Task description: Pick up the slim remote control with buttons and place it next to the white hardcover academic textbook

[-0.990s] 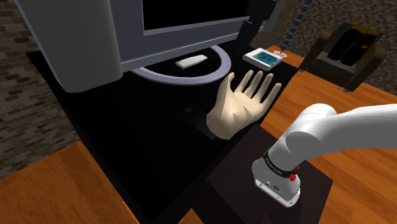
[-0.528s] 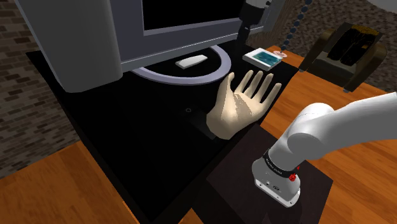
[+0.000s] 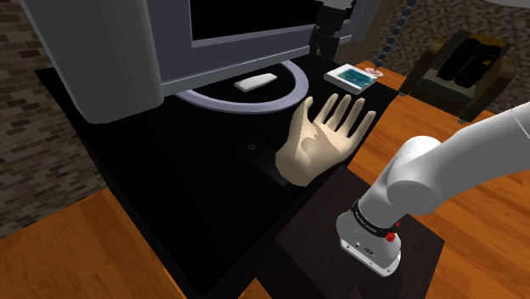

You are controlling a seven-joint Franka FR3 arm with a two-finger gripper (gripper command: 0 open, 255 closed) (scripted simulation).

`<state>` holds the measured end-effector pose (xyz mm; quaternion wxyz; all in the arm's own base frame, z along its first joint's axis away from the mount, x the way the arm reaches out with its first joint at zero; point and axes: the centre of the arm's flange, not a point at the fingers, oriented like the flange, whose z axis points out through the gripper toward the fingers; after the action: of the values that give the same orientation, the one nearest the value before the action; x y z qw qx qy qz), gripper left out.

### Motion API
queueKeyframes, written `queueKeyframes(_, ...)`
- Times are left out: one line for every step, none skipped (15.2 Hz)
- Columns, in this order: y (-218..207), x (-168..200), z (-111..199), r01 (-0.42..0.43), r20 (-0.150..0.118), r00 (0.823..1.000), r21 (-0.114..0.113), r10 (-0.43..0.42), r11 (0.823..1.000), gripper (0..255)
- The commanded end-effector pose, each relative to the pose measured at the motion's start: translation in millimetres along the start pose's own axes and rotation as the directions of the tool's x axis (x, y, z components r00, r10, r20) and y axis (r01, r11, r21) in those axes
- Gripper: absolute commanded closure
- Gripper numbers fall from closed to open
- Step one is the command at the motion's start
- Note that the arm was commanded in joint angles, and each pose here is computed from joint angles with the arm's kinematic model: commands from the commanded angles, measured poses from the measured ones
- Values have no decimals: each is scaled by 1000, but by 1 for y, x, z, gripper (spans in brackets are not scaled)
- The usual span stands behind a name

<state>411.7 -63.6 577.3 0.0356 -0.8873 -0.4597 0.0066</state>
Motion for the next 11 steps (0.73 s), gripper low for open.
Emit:
queueKeyframes(67, 40, 41, 109, -7, 994, -85, -110, 990, 0)
queueKeyframes(4, -5, -6, 62, 13, 998, 41, -63, 997, 0)
queueKeyframes(4, -5, -6, 62, 13, 998, 41, -63, 997, 0)
queueKeyframes(14, -1, 0, 93, 13, 995, 37, -94, 995, 0)
queueKeyframes(24, 4, 6, 124, 14, 992, 33, -125, 992, 0)
queueKeyframes(35, 9, 12, 155, 15, 988, 29, -156, 987, 0)
queueKeyframes(45, 14, 17, 186, 17, 982, 25, -187, 982, 0)
queueKeyframes(55, 20, 23, 217, 18, 976, 22, -217, 976, 0)
queueKeyframes(64, 25, 29, 247, 19, 969, 18, -247, 969, 0)
queueKeyframes(11, -17, -13, 209, 12, 977, 138, -213, 968, 0)
queueKeyframes(11, -17, -13, 209, 12, 977, 138, -213, 968, 0)
